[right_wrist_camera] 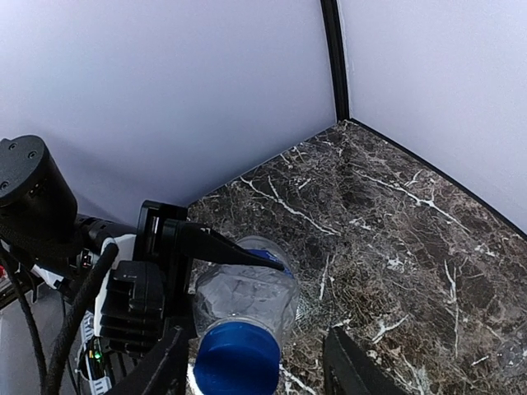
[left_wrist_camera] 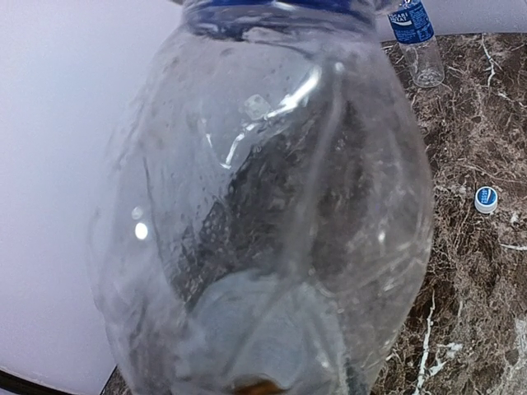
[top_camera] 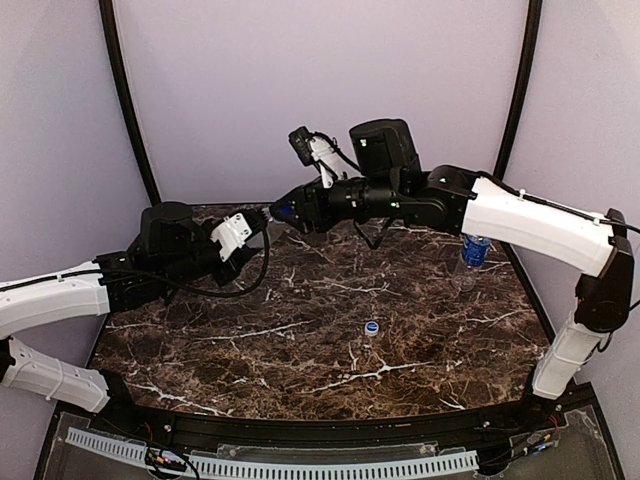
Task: Unscrew the bottle caps
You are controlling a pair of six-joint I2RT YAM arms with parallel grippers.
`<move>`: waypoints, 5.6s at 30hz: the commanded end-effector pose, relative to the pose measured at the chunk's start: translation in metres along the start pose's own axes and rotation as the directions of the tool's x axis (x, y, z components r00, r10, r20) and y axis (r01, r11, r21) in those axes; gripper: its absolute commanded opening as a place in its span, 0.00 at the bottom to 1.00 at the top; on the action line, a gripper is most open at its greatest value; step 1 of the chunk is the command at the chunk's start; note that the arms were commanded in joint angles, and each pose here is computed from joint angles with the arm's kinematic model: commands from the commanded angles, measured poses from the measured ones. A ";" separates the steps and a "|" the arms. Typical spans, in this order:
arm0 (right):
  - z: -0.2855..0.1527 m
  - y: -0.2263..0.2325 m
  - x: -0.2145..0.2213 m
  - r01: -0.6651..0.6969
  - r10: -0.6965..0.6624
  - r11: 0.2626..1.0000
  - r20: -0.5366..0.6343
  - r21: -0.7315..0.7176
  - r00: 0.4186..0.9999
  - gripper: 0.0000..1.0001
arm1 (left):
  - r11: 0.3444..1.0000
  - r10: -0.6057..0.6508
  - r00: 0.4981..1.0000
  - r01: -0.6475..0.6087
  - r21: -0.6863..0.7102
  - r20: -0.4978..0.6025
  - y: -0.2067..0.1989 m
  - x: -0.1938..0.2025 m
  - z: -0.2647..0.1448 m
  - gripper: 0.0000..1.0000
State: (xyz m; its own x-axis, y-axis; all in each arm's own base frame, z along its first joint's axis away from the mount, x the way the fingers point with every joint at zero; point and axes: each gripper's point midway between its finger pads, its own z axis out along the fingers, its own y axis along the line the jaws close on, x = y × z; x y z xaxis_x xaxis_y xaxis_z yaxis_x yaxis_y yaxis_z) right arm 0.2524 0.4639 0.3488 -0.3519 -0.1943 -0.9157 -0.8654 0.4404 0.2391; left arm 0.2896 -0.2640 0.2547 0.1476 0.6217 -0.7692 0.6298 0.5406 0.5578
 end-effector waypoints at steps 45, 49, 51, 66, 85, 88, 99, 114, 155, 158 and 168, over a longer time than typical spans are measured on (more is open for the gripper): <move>-0.059 0.065 0.021 0.902 -0.903 0.425 0.027 -0.080 0.428 0.98 | 0.744 -0.081 0.993 0.003 0.669 0.086 -0.116 -0.020 -0.048 0.18; -0.074 0.041 -0.015 0.679 -0.677 0.734 0.062 -0.018 0.733 0.99 | 0.906 -0.089 0.993 0.050 0.420 0.075 -0.074 -0.017 -0.015 0.21; -0.074 0.035 -0.020 0.557 -0.554 0.830 0.069 -0.036 0.830 0.99 | 0.964 -0.082 0.995 0.064 0.257 0.062 -0.046 -0.014 -0.002 0.23; -0.027 -0.004 -0.033 -0.008 0.008 0.997 -0.005 0.079 1.000 0.65 | 0.995 -0.090 0.995 0.089 0.047 0.032 -0.011 -0.008 0.010 0.25; 0.000 -0.002 -0.013 0.009 -0.007 1.000 -0.078 0.029 0.997 0.22 | 0.995 -0.081 0.995 0.078 0.056 0.059 -0.011 -0.014 0.008 0.25; -0.004 0.012 -0.009 0.076 -0.080 0.996 -0.089 -0.056 0.993 0.00 | 0.992 -0.077 0.994 0.070 0.105 0.072 -0.019 -0.017 0.006 0.25; -0.056 0.110 0.096 0.718 -0.809 0.445 0.103 -0.535 0.578 0.00 | 0.631 -0.082 0.990 -0.036 0.775 0.112 -0.140 -0.014 -0.067 0.25; -0.037 0.084 0.106 0.963 -0.997 0.008 0.074 -0.268 0.028 0.45 | 0.613 -0.074 0.990 -0.050 0.788 0.120 -0.143 -0.012 -0.073 0.24; -0.002 0.006 0.021 -0.063 0.058 0.997 -0.131 -0.034 0.990 0.12 | 0.994 -0.045 0.998 0.040 0.100 0.048 -0.031 0.006 0.008 0.26; -0.009 0.011 0.016 0.016 -0.023 0.998 -0.106 -0.068 0.994 0.00 | 0.991 -0.029 0.998 0.022 0.128 0.051 -0.036 0.007 0.006 0.24; -0.051 0.095 0.085 0.651 -0.716 0.608 0.038 -0.455 0.697 0.00 | 0.646 -0.031 0.993 -0.068 0.761 0.115 -0.150 0.010 -0.067 0.21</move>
State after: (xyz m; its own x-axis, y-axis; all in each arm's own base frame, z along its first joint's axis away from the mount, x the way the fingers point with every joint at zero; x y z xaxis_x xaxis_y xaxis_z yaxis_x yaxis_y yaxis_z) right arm 0.1920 0.4457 0.3061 -0.0848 -0.4878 -0.8689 -0.9887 0.1494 0.0126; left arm 0.2292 -0.2988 0.2052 0.2053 0.5712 -0.7947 0.8815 0.2448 0.4037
